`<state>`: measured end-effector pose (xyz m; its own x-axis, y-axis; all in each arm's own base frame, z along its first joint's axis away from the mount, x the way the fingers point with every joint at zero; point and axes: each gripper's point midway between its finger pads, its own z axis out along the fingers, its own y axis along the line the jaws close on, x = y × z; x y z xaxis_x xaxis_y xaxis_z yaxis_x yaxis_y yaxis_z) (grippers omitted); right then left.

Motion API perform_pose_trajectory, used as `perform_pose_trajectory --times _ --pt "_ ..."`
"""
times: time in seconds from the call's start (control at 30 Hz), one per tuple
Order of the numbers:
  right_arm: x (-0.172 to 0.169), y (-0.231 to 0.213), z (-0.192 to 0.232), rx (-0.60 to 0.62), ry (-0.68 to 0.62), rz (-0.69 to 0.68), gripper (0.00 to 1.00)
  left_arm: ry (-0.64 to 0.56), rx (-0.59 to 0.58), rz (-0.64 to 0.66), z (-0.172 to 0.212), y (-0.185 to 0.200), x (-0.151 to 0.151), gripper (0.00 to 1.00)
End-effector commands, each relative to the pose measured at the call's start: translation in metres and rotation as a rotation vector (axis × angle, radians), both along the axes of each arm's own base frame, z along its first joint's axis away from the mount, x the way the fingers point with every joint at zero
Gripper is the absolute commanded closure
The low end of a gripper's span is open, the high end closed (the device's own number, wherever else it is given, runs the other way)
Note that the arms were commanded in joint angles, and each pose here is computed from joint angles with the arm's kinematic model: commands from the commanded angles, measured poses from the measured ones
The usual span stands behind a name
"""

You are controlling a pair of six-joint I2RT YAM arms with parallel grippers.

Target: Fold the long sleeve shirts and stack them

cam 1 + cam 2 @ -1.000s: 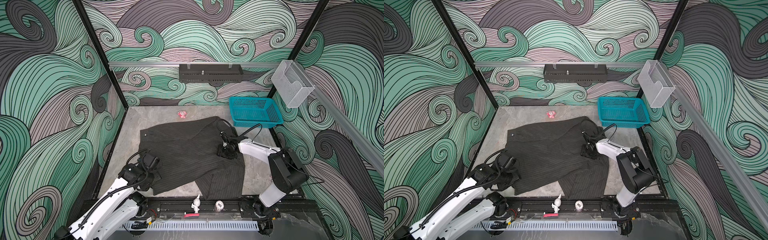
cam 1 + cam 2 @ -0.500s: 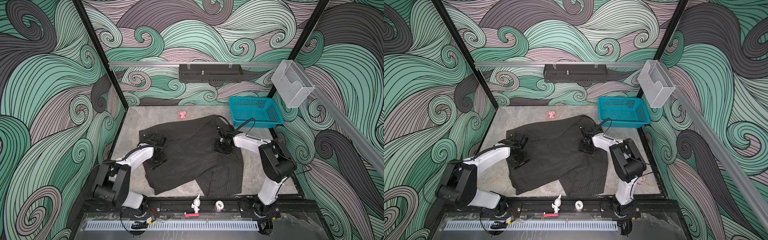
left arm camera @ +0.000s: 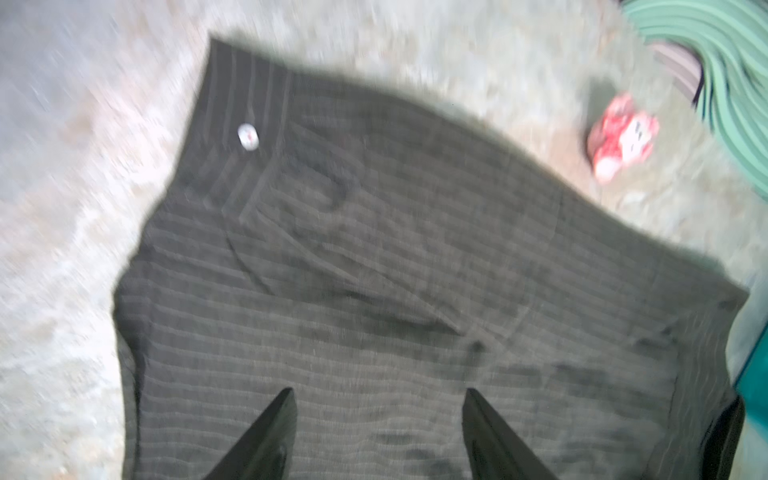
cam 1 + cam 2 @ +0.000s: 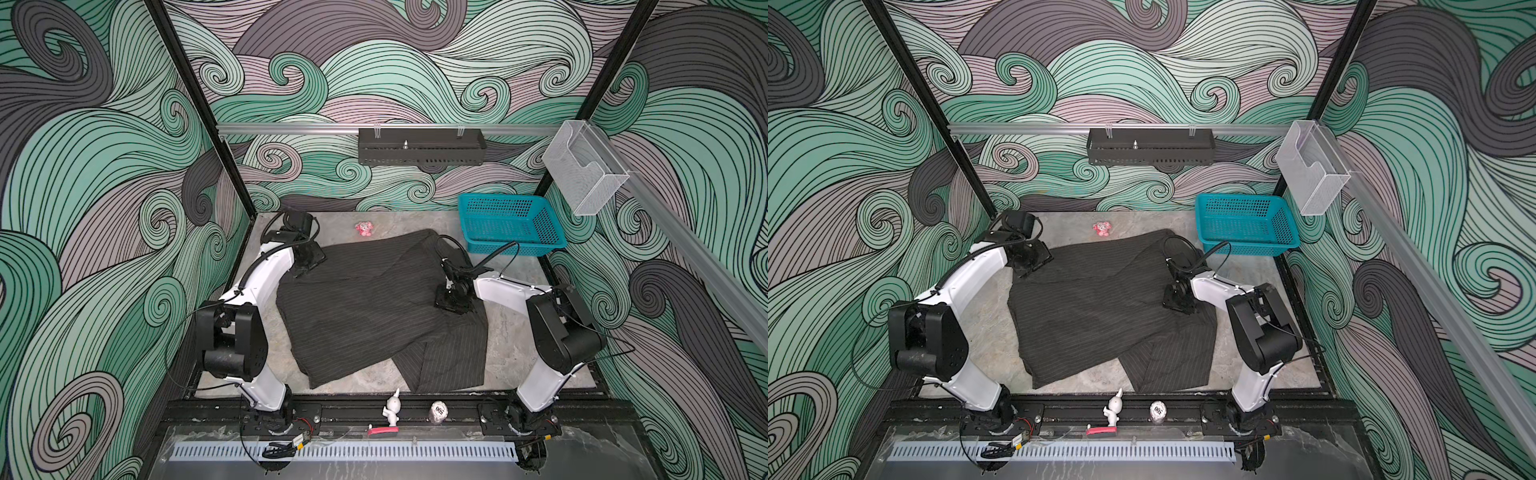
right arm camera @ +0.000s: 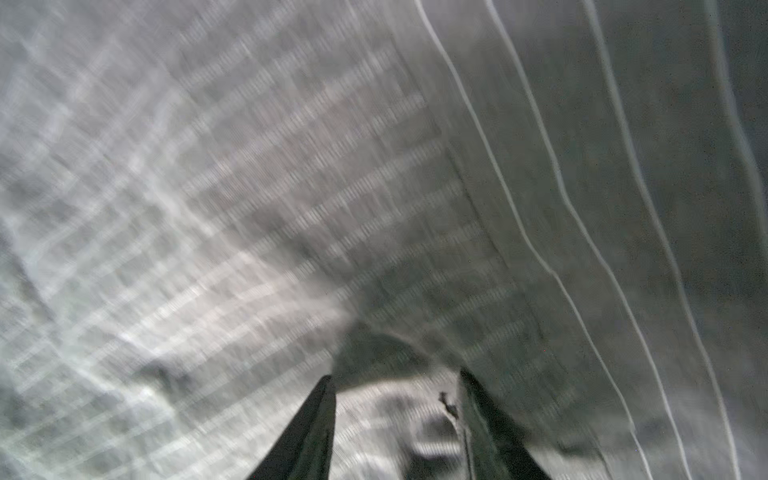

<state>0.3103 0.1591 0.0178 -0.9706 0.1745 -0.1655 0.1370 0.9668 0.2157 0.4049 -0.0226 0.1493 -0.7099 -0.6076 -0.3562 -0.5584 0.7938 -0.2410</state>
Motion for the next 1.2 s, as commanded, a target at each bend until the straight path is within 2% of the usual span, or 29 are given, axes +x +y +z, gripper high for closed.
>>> perform_pose_trajectory --times 0.0,0.2,0.47,0.7,0.8,0.97,1.07,1.17 --pt "-0.016 0.0 0.011 -0.033 0.026 0.041 0.48 0.209 0.051 0.027 -0.041 0.028 -0.014 0.33" --pt "-0.007 0.023 0.028 -0.016 -0.019 0.097 0.45 0.222 0.01 0.077 -0.076 0.037 0.002 0.31" --pt "0.006 0.034 0.015 -0.011 0.0 0.115 0.44 0.232 -0.013 0.138 -0.11 0.038 0.017 0.32" --pt "0.004 0.035 0.003 -0.015 0.025 0.119 0.44 0.238 -0.011 0.155 -0.126 0.042 0.032 0.37" --pt "0.003 0.034 -0.003 -0.018 0.036 0.122 0.46 0.236 -0.001 0.165 -0.127 0.046 0.035 0.46" --pt "-0.002 0.032 -0.014 -0.031 0.061 0.129 0.53 0.192 0.027 0.18 -0.113 0.058 0.043 0.7" --pt "-0.007 0.03 -0.021 -0.036 0.08 0.132 0.56 0.171 0.033 0.18 -0.104 0.063 0.052 0.79" --pt "-0.013 0.027 -0.026 -0.039 0.095 0.134 0.59 0.16 0.038 0.178 -0.095 0.067 0.061 0.93"
